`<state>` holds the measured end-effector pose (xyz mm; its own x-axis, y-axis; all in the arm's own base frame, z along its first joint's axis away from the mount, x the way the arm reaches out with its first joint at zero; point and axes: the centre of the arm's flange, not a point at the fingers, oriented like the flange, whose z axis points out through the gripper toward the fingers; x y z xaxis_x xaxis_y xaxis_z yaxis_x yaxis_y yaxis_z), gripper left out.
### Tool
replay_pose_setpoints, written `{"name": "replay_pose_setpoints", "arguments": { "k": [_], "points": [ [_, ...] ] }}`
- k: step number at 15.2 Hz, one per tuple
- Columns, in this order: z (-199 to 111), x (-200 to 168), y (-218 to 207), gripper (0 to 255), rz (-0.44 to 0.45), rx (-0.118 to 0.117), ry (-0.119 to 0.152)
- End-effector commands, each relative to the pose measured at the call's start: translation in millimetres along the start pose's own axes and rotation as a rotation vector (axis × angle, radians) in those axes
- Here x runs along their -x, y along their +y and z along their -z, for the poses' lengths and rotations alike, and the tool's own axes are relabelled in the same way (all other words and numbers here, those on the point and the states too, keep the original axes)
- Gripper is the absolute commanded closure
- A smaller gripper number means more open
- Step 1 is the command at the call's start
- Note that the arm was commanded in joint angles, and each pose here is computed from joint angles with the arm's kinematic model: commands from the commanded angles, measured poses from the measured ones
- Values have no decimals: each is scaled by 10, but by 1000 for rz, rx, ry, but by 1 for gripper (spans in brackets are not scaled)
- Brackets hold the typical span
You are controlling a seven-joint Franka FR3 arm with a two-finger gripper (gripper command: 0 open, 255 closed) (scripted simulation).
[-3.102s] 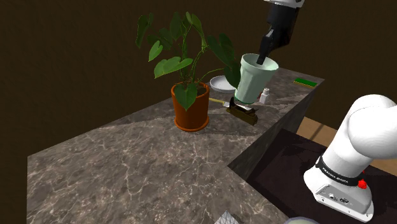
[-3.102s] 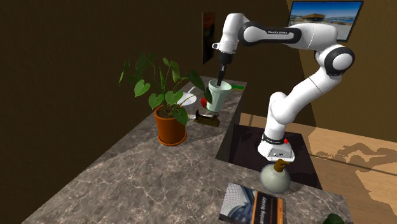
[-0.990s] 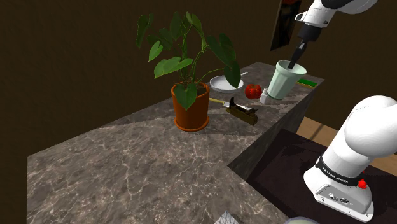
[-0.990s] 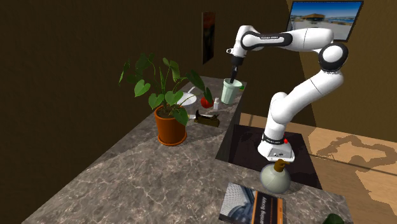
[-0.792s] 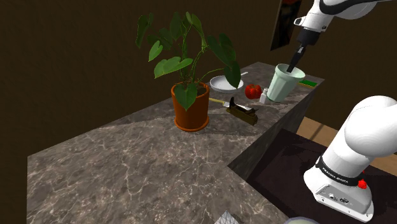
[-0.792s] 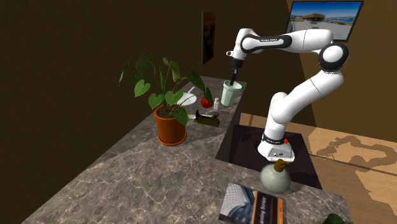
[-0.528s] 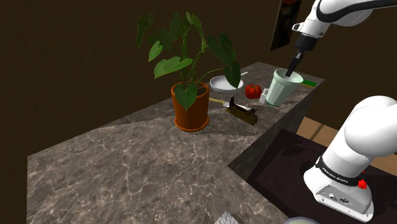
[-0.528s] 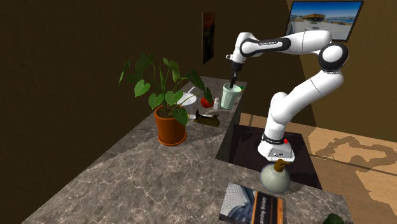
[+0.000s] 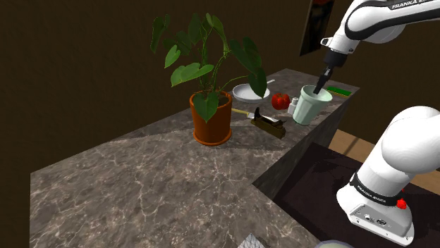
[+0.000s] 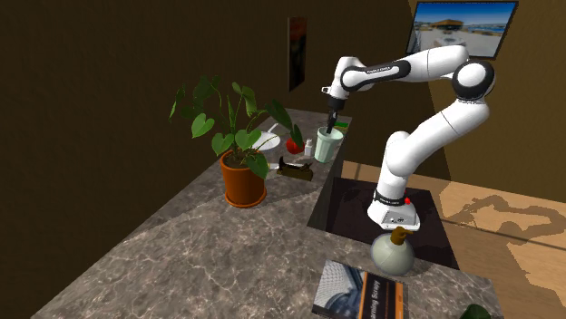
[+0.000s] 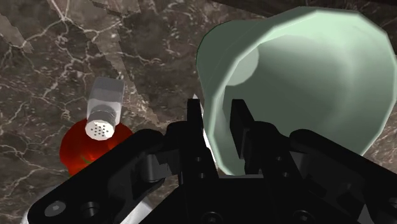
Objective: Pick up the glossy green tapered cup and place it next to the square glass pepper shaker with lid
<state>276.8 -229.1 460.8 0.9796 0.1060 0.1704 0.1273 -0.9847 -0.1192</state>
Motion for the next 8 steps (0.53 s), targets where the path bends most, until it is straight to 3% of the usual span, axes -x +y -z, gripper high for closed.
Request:
{"name": "replay_pose_setpoints", "arguments": {
  "k": [1, 8],
  "points": [
    [-110, 14, 11, 255, 0, 1, 1],
    [-471, 77, 55, 255, 0, 1, 1]
  ]
}}
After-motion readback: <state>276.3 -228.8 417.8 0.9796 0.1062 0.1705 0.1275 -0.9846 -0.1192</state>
